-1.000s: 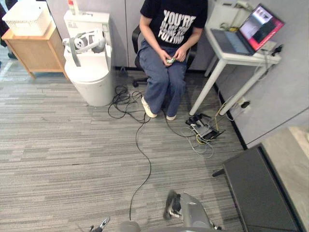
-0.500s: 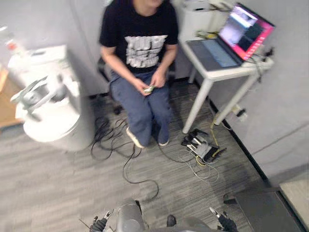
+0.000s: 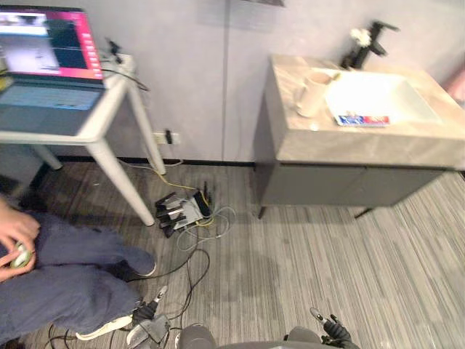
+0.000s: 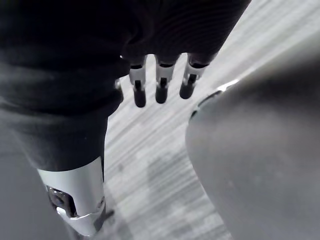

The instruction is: Organize washtable

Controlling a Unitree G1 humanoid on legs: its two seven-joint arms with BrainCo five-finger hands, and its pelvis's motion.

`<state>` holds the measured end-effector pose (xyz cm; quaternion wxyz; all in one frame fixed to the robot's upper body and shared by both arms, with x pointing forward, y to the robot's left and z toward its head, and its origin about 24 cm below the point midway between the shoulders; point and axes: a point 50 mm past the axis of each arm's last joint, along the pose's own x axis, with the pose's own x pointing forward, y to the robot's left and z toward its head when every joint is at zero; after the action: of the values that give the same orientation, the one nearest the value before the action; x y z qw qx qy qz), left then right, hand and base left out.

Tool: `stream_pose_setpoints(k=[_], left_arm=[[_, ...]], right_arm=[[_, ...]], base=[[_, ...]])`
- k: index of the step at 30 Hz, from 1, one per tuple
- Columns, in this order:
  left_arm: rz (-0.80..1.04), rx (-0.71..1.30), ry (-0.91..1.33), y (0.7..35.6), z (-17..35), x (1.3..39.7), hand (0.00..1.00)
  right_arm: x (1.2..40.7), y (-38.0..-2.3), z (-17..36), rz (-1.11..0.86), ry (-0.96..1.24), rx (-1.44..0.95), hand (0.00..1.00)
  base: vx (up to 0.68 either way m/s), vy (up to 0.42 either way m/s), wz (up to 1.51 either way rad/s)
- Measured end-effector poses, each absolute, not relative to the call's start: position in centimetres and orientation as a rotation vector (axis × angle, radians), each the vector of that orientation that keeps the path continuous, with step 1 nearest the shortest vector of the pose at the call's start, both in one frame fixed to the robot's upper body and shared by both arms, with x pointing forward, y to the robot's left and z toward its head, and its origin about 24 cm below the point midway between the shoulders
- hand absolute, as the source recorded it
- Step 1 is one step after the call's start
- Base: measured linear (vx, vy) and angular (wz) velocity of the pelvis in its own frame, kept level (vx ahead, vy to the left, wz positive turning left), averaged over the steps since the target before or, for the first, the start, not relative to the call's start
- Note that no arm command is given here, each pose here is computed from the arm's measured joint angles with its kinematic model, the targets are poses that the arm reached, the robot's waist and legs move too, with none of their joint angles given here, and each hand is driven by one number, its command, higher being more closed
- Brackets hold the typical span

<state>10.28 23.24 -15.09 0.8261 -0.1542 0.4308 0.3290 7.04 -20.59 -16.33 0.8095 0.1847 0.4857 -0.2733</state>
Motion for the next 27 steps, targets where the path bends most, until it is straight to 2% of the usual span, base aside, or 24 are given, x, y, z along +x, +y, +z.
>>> stream_pose_setpoints(k=[3,5,7,12,13,15,16,19,27], left_arm=[[0.707,-0.33,0.979,23.1,-15.7,8.7,0.0],[0.657,-0.329,1.026,21.9,-16.2,7.8,0.0],[0.668,-0.321,1.05,22.1,-16.4,6.6,0.0],[0.685,-0.311,1.093,22.1,-16.6,4.4,0.0],[0.676,-0.326,1.09,21.6,-16.7,4.6,0.0],[0.699,-0.302,1.086,23.0,-16.5,4.1,0.0],[0.667,-0.302,1.096,22.4,-16.6,4.7,0.0],[0.613,-0.29,1.09,21.5,-16.6,5.5,0.0],[0.671,-0.36,1.072,21.5,-16.7,5.0,0.0]], right_arm=[[6.5,-21.8,-16.5,-0.597,1.08,0.37,0.0],[4.6,-23.3,-16.6,-0.597,1.152,0.295,0.0],[2.9,-23.1,-16.9,-0.591,1.225,0.287,0.0],[2.4,-22.4,-17.2,-0.483,1.285,0.206,0.0],[2.9,-22.5,-17.1,-0.463,1.275,0.188,0.0],[4.4,-21.6,-17.1,-0.419,1.23,0.177,0.0],[3.9,-22.6,-16.9,-0.444,1.238,0.147,0.0],[5.4,-23.2,-16.6,-0.449,1.195,0.133,0.0],[7.0,-21.4,-16.4,-0.443,1.113,0.198,0.0]], base=[[-0.05,-0.282,-0.66],[0.04,-0.265,-0.04],[0.09,-0.29,-0.18],[0.12,-0.262,0.11],[-0.05,-0.288,0.14],[-0.14,-0.23,-0.03],[-0.03,0.022,0.09],[0.03,0.117,0.13],[0.04,0.112,-0.17]])
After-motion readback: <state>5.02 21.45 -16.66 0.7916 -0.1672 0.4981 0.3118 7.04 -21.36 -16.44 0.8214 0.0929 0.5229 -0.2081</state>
